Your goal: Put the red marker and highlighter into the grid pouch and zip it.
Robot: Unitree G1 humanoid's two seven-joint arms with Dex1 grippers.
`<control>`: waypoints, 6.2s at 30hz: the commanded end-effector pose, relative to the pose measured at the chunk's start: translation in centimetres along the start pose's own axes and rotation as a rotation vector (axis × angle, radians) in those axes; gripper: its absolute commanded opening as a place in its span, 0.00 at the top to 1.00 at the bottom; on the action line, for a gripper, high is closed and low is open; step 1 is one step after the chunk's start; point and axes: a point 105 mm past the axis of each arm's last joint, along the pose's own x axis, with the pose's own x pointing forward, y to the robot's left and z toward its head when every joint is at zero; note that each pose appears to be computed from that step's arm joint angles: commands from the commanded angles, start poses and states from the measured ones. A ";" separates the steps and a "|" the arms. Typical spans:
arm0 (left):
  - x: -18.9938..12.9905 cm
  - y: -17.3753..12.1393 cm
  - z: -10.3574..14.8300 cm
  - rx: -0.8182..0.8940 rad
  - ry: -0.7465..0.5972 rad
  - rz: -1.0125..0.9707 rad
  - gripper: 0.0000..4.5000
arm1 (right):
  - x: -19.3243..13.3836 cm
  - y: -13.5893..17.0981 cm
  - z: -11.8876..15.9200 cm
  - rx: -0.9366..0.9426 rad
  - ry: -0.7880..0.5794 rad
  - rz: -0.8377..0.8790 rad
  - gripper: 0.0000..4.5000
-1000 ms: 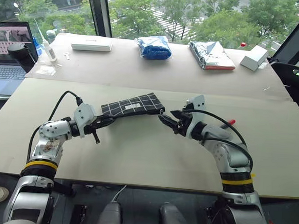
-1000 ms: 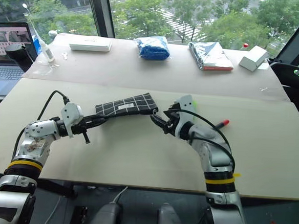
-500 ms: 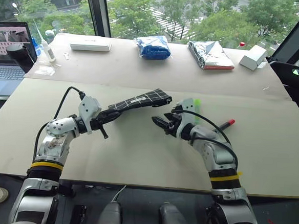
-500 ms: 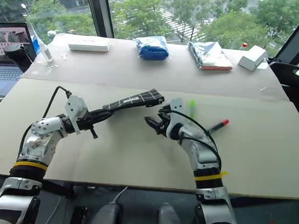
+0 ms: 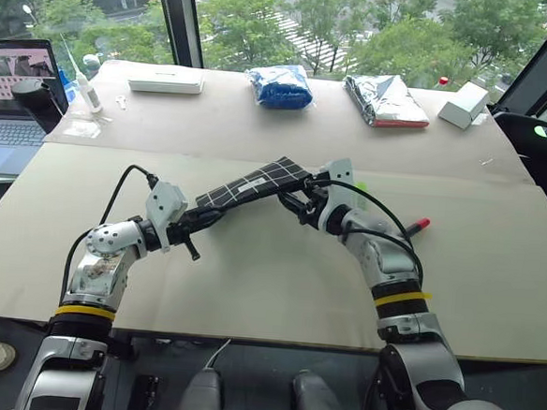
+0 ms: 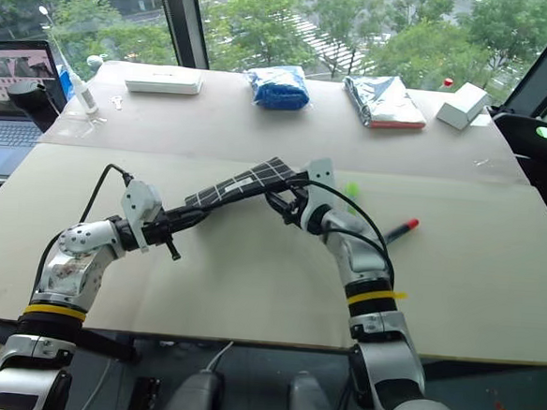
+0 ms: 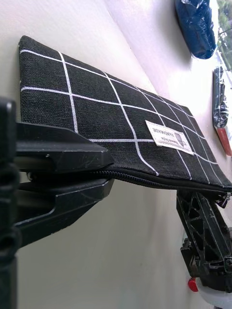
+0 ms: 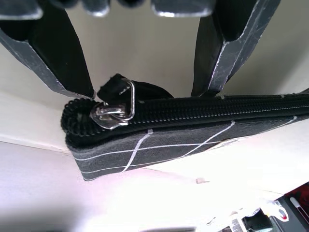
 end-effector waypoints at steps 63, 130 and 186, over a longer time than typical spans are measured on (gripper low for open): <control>1.3 0.2 0.8 0.017 -0.028 -0.018 1.00 | 0.7 12.2 1.9 -0.057 -0.027 0.475 0.23; 1.1 -0.7 -0.2 -0.019 -0.043 0.017 1.00 | -15.3 -9.3 -2.0 0.087 0.041 -1.002 0.08; 0.7 -0.4 0.0 -0.034 -0.041 0.024 1.00 | -12.5 -8.3 6.9 -0.199 -0.259 -0.630 0.87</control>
